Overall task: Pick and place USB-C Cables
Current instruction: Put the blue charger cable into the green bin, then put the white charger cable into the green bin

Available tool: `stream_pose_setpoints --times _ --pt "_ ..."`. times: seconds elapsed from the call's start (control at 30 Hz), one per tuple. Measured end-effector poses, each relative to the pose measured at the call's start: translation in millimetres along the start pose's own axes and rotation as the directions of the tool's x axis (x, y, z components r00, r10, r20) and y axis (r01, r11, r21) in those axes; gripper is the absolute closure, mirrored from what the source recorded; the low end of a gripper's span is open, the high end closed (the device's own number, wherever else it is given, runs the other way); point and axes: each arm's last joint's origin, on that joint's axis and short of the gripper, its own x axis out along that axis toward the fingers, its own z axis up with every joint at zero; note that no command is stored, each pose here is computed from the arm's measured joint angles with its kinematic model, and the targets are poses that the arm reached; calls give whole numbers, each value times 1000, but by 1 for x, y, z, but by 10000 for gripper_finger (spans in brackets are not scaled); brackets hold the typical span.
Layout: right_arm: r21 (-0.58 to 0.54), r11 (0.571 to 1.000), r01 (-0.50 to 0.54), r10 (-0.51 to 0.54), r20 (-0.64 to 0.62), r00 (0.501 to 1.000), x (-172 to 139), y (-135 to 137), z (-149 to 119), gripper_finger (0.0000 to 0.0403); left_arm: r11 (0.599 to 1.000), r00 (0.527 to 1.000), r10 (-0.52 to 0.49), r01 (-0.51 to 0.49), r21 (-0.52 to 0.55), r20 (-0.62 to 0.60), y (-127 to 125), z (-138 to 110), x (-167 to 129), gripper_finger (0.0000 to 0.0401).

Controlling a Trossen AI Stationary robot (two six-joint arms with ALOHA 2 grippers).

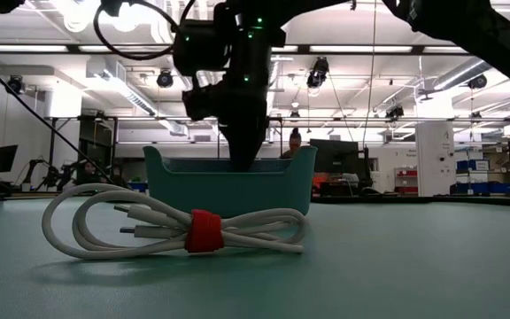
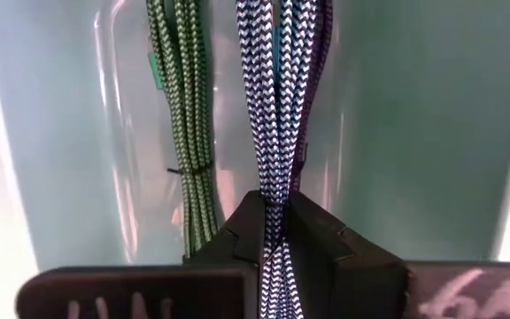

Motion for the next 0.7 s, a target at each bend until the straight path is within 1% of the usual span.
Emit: stream_pose_setpoints --times 0.13,0.4,0.7 --pt "0 1000 0 0 -7 1000 5 0 1 379 1000 1000 0 0 0 0 0 0 0 189" --pt "6 1000 0 0 8 1000 6 0 2 376 1000 1000 0 0 0 0 0 0 0 189" --pt "6 1000 1 -1 12 1000 6 -1 3 337 1000 1000 0 0 0 0 0 0 0 189"
